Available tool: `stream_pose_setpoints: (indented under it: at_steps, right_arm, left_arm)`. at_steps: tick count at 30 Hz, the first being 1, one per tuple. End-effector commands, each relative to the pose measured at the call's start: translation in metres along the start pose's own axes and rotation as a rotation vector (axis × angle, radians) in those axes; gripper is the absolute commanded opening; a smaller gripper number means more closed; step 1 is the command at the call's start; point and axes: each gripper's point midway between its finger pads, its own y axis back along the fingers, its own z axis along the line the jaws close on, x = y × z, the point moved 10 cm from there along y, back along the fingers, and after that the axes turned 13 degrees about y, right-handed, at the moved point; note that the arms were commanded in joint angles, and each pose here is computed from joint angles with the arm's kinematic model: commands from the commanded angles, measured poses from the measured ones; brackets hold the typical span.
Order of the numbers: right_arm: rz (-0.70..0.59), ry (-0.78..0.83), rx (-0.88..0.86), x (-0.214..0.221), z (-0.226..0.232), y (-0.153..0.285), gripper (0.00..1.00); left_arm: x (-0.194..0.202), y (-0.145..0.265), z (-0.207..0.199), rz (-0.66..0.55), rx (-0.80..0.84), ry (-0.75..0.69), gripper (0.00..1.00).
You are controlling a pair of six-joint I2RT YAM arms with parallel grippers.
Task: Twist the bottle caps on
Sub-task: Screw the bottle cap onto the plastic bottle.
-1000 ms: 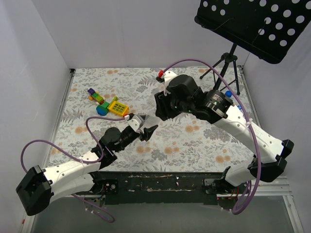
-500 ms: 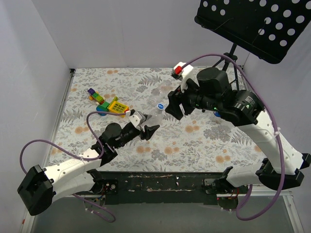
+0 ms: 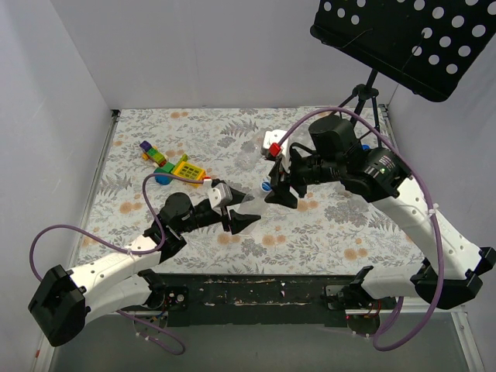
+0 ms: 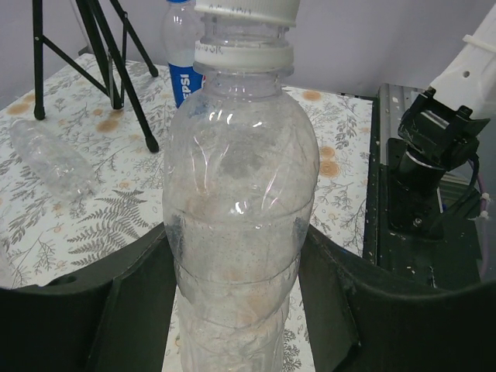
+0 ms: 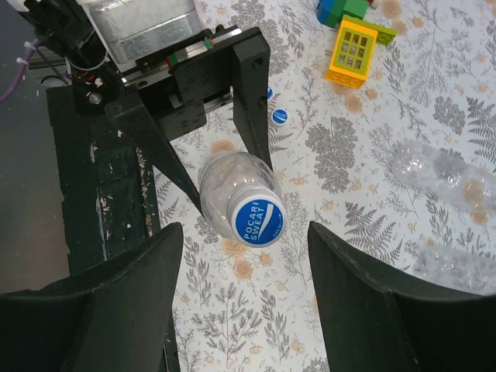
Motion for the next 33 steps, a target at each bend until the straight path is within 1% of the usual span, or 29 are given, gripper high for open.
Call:
stream_pose_setpoints:
  at_steps: [1,11,21,23,26,28,30,31,33]
  right_arm:
    - [-0.091,0.096,-0.033,-0.008,-0.001,0.001,0.72]
    - [-0.059,0.081,-0.037,-0.004,-0.005,-0.007,0.66]
    - [-0.023,0.059,-0.102,0.003,-0.001,-0.013,0.52]
    - [-0.012,0.054,-0.112,0.005,0.000,-0.013,0.46]
    - [0.006,0.052,-0.126,0.005,0.000,-0.013,0.34]
    - [0.018,0.054,-0.137,0.005,0.000,-0.012,0.30]
    - [0.030,0.051,-0.153,0.005,0.000,-0.012,0.23]
    - [0.033,0.050,-0.164,0.005,0.000,-0.013,0.21]
    - [0.039,0.048,-0.178,0.006,0.001,-0.015,0.20]
  left_arm:
    - [-0.017,-0.003,-0.007,-0.020,0.070,-0.017,0.08]
    - [-0.019,-0.002,-0.009,-0.020,0.099,-0.025,0.08]
    - [-0.020,-0.001,-0.010,-0.023,0.108,-0.026,0.08]
    - [-0.020,-0.001,-0.011,-0.023,0.108,-0.029,0.08]
    - [-0.019,-0.002,-0.010,-0.009,0.110,-0.030,0.08]
    - [-0.020,-0.002,-0.009,-0.003,0.107,-0.038,0.08]
    - [-0.019,-0.002,-0.009,0.009,0.107,-0.046,0.08]
    - [-0.019,-0.002,-0.009,0.013,0.110,-0.059,0.08]
    - [-0.019,-0.002,-0.008,0.035,0.115,-0.074,0.08]
